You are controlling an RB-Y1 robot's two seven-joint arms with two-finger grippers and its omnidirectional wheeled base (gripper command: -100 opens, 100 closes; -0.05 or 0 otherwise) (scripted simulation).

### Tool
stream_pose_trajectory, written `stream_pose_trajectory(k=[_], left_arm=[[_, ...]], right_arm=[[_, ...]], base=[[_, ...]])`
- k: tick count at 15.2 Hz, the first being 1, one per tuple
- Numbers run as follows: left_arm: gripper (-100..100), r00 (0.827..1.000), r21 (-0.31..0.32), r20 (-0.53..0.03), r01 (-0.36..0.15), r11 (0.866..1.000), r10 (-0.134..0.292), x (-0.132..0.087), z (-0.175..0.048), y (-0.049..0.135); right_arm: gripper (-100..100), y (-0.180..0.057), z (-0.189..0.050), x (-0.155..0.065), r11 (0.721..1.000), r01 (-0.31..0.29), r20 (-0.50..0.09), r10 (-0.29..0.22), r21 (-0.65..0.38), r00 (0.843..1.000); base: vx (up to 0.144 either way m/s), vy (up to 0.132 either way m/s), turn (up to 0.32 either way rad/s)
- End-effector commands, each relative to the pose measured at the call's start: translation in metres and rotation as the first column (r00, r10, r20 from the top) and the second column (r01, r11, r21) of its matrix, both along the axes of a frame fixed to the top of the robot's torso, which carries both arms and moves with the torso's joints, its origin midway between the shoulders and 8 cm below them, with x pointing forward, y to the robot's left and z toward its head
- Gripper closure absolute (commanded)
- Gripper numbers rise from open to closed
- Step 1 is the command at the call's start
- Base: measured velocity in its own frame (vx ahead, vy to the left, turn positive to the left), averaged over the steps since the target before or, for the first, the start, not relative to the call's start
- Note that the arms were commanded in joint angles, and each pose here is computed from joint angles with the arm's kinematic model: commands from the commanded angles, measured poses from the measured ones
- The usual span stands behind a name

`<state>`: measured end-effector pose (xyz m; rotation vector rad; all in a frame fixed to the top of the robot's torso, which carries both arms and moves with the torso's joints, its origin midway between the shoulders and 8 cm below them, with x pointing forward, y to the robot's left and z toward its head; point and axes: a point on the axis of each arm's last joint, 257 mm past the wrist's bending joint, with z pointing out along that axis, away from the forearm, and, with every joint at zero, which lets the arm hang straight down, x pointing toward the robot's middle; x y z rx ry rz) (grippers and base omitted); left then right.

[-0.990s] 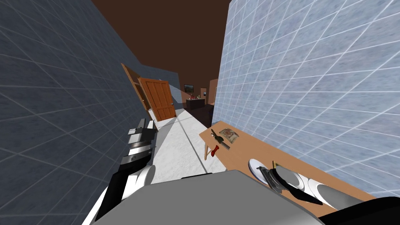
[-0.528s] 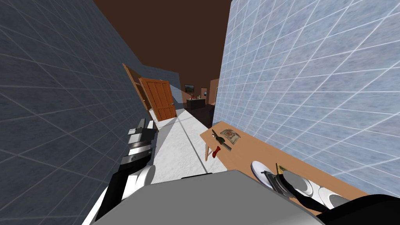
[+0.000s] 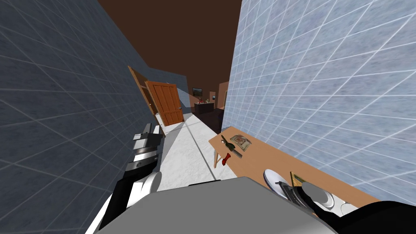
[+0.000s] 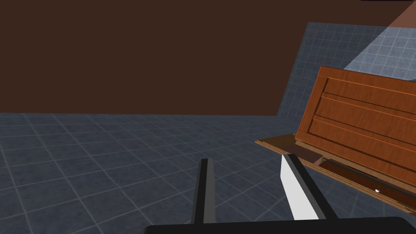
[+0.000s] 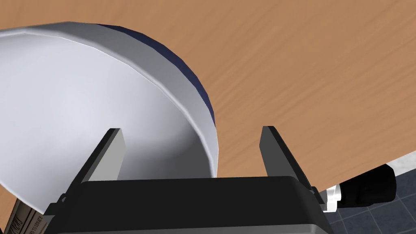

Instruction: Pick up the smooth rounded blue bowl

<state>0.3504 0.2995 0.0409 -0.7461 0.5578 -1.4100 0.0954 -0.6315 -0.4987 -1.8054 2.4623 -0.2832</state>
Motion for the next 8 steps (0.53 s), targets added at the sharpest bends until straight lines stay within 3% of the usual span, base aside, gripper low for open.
stream_pose_trajectory(k=[1,2,6,8], left_arm=[[0,1.000,0.000,0.000,0.000,1.000,0.000,0.000,0.000,0.000],[0,1.000,0.000,0.000,0.000,1.000,0.000,0.000,0.000,0.000],[0,1.000,0.000,0.000,0.000,1.000,0.000,0.000,0.000,0.000],[0,1.000,0.000,0.000,0.000,1.000,0.000,0.000,0.000,0.000]], right_arm=[[-100,-0.001,0.000,-0.001,0.999,-0.039,-0.003,0.039,-0.007,0.999],[-100,-0.003,-0.005,-0.027,0.999,0.042,-0.009,-0.041,0.014,0.999],[-100,-0.007,-0.001,-0.020,1.000,-0.024,0.001,0.024,-0.005,1.000],[-100,-0.006,-0.001,-0.020,1.000,-0.013,0.002,0.013,-0.002,1.000]], base=[[0.008,0.005,-0.001],[0.024,0.024,0.037],[0.025,0.016,0.007],[0.000,0.000,0.000]])
